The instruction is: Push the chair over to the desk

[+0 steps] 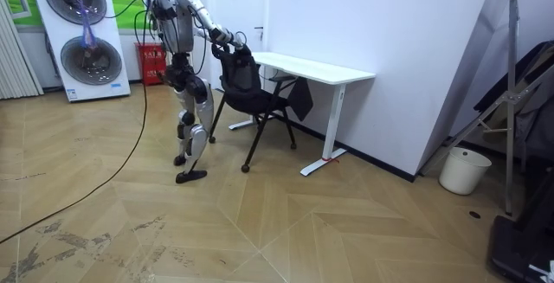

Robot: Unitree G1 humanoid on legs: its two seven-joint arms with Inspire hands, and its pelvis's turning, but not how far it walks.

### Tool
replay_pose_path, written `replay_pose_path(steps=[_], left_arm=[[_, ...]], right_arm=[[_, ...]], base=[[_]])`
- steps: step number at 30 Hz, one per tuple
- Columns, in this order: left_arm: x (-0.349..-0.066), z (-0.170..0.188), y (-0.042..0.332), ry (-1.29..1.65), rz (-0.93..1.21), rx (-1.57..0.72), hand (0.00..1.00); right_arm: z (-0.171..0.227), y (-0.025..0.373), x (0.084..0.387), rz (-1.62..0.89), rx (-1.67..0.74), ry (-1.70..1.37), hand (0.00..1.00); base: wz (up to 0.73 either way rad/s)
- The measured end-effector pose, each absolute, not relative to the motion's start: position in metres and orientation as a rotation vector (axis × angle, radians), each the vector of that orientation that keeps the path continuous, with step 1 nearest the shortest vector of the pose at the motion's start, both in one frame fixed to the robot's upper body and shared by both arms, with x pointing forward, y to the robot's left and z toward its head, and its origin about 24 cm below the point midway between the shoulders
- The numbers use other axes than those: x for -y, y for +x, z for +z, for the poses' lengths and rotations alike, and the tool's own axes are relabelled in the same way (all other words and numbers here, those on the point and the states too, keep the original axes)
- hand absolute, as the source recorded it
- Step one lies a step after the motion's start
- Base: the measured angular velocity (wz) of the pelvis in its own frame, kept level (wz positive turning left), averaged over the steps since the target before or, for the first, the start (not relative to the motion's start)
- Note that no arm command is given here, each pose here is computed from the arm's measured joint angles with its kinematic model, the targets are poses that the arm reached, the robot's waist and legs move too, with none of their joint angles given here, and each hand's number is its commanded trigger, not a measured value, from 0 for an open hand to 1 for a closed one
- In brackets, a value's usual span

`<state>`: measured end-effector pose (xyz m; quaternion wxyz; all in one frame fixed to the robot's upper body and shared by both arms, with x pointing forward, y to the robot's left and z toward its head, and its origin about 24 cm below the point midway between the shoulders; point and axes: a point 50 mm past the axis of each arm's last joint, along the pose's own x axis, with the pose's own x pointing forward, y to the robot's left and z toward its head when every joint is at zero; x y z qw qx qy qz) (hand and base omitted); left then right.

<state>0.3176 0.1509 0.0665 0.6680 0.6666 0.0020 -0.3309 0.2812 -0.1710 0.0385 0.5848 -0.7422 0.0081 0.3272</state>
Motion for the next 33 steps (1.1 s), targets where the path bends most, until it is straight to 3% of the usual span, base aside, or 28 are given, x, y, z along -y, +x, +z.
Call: replay_pose_path(steps=[24,25,26,27,28,29,33], left_arm=[[-0.148,0.074,0.317,1.496,-0.708,0.021,1.00],[-0.149,0.074,0.317,1.499,-0.706,0.022,1.00],[-0.149,0.075,0.317,1.504,-0.705,0.022,0.95],[-0.149,0.075,0.317,1.503,-0.705,0.025,0.64],[-0.148,0.076,0.316,1.503,-0.708,0.026,0.09],[-0.149,0.075,0.316,1.502,-0.709,0.023,0.00],[-0.146,0.074,0.315,1.489,-0.715,0.002,0.00]], right_arm=[[0.050,0.287,0.173,0.696,0.038,-1.788,1.00],[0.050,0.287,0.172,0.697,0.038,-1.790,0.89],[0.051,0.287,0.172,0.698,0.039,-1.792,0.07],[0.052,0.287,0.172,0.698,0.041,-1.793,0.00],[0.052,0.286,0.172,0.696,0.044,-1.793,0.00],[0.052,0.286,0.172,0.696,0.042,-1.792,0.00],[0.051,0.285,0.172,0.699,0.012,-1.791,0.00]], base=[[-0.20],[0.00],[0.00],[0.00],[0.00],[0.00],[0.00]])
